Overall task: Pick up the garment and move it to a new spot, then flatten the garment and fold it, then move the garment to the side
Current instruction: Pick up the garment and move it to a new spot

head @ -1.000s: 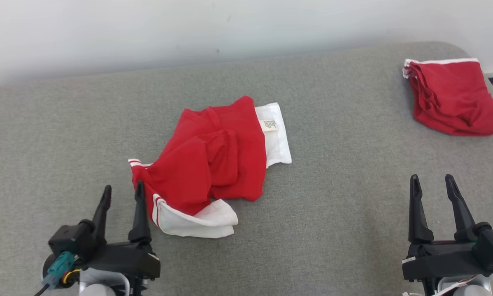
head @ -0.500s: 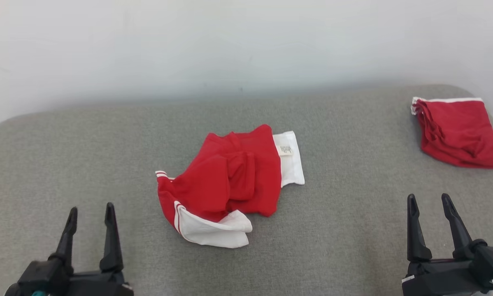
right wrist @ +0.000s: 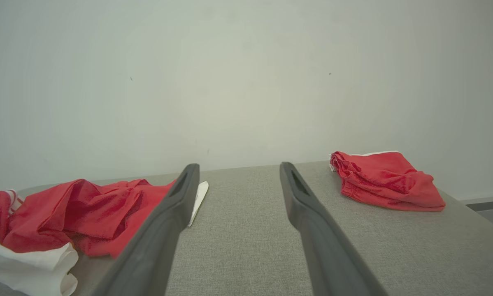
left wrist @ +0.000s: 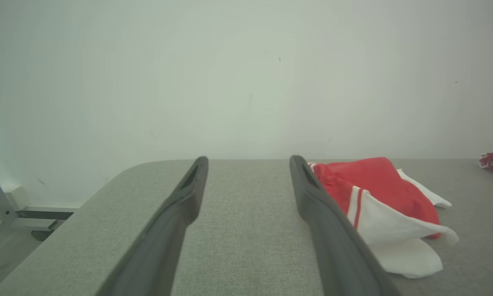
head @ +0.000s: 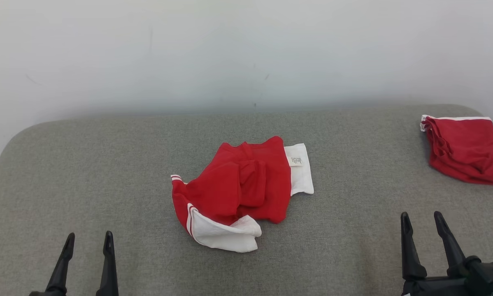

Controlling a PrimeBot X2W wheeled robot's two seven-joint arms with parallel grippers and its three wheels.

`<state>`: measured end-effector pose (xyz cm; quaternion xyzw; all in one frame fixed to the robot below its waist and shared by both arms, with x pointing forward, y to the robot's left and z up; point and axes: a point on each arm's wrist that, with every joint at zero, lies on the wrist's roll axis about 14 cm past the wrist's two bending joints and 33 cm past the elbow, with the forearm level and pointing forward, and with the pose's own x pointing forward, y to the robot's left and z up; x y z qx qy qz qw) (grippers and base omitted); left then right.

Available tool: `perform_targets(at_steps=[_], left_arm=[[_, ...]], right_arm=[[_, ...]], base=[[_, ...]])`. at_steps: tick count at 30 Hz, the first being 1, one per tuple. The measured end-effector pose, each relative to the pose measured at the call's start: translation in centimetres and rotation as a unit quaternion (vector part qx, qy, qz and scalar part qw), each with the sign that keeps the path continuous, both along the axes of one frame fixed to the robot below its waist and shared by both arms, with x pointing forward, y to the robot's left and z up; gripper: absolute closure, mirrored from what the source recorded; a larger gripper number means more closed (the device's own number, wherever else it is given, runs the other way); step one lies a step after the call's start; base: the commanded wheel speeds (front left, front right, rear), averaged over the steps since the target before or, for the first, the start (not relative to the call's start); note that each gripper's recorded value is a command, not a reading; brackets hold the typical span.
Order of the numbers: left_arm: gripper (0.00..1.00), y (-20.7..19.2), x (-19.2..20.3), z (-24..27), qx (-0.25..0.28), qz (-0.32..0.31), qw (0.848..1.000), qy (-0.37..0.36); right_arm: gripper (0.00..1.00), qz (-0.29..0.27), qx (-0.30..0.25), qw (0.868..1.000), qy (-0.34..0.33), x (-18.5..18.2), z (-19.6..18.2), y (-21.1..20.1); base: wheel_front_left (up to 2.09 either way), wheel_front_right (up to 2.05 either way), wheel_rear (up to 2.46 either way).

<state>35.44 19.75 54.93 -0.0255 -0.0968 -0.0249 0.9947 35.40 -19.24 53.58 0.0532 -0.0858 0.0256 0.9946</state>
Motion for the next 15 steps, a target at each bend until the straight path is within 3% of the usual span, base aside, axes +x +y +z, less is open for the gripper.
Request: perform_targets(at_steps=[15], left_arm=[[0.0,-0.9,-0.8,-2.7,-0.016,-0.009,0.999,0.038]], right_arm=[[0.0,0.007,0.021,0.999,0.041,-1.2,-2.6,0.9]], base=[[0.0,0.0,0.0]])
